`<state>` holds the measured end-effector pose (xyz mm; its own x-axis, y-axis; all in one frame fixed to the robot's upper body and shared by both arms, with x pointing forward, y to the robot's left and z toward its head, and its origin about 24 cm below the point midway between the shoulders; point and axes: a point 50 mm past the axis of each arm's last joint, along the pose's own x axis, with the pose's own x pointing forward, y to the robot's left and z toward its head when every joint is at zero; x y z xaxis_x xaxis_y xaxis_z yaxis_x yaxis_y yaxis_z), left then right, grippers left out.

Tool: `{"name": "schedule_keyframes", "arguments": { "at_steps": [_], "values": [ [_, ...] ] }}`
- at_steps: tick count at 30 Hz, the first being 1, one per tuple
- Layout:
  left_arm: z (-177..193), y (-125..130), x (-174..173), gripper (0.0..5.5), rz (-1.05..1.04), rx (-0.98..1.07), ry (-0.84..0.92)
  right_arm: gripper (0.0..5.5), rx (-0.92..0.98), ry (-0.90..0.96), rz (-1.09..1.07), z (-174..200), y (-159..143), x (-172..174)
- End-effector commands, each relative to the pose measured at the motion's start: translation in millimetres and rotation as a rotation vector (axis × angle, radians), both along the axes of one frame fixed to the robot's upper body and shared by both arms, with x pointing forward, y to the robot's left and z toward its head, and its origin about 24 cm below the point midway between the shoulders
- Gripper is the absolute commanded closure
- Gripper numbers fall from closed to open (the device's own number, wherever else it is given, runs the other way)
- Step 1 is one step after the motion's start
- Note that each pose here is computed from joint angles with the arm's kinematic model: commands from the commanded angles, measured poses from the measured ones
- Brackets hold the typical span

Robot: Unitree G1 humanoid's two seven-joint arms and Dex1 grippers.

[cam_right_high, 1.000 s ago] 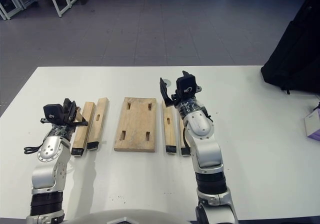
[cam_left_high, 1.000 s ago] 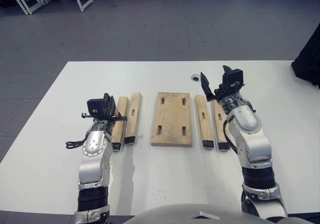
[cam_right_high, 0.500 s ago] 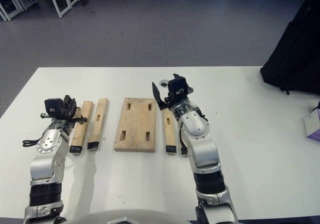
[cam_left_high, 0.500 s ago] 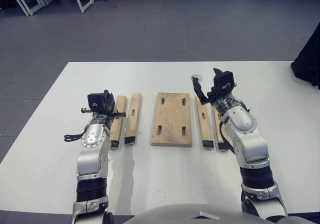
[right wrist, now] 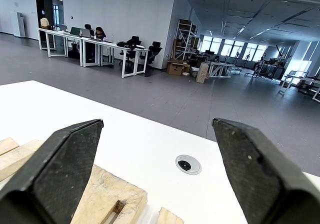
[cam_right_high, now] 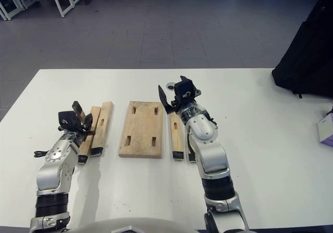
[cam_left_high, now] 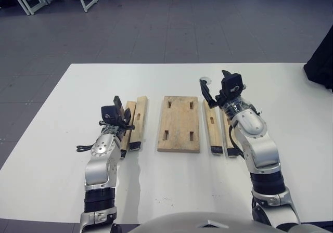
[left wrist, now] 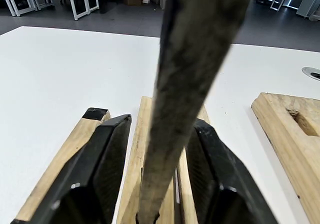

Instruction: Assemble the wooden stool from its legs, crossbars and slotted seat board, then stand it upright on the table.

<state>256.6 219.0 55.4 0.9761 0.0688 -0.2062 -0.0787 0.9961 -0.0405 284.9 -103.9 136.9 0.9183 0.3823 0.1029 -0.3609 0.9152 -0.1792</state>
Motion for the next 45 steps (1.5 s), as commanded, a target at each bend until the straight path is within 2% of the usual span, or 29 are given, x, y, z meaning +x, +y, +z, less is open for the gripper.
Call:
{"name": "schedule_keyframes", "arguments": {
  "at_steps": [1, 7, 15, 19, 22, 29, 32, 35, 37, 39, 45],
  "values": [
    [16, 2, 7, 3.67, 0.007, 0.040, -0.065, 1.51, 0.002, -0.035, 0.003, 7, 2, 4],
    [31, -1, 11, 3.67, -0.018, 0.053, -0.122, 1.51, -0.031, -0.048, 0.006, 6, 4, 4],
    [82, 1, 22, 3.67, -0.015, 0.082, -0.294, 1.51, -0.012, -0.047, 0.007, 6, 7, 4],
    [98, 0, 29, 3.67, -0.037, 0.000, -0.331, 1.51, -0.018, -0.054, 0.012, 6, 8, 4],
    [108, 9, 36, 3.67, -0.029, -0.059, -0.354, 1.51, -0.014, -0.049, 0.031, 4, 10, 2],
    [128, 21, 49, 3.67, 0.001, -0.047, -0.418, 1.51, -0.021, -0.057, 0.038, 3, 13, 2],
    [104, 16, 57, 3.67, -0.040, -0.036, -0.326, 1.51, -0.029, -0.063, 0.032, 3, 12, 3],
    [25, 14, 53, 3.67, -0.044, -0.021, -0.041, 1.51, -0.044, -0.084, 0.059, 4, 15, 4],
    [-7, 14, 43, 3.67, -0.051, -0.004, 0.052, 1.51, -0.047, -0.110, 0.069, 8, 14, 4],
    [-5, 14, 44, 3.67, -0.052, -0.012, 0.024, 1.51, -0.042, -0.125, 0.056, 12, 7, 7],
    [42, 8, 58, 3.67, -0.043, -0.028, -0.172, 1.51, 0.025, -0.134, 0.031, 17, 1, 11]
  ]
}}
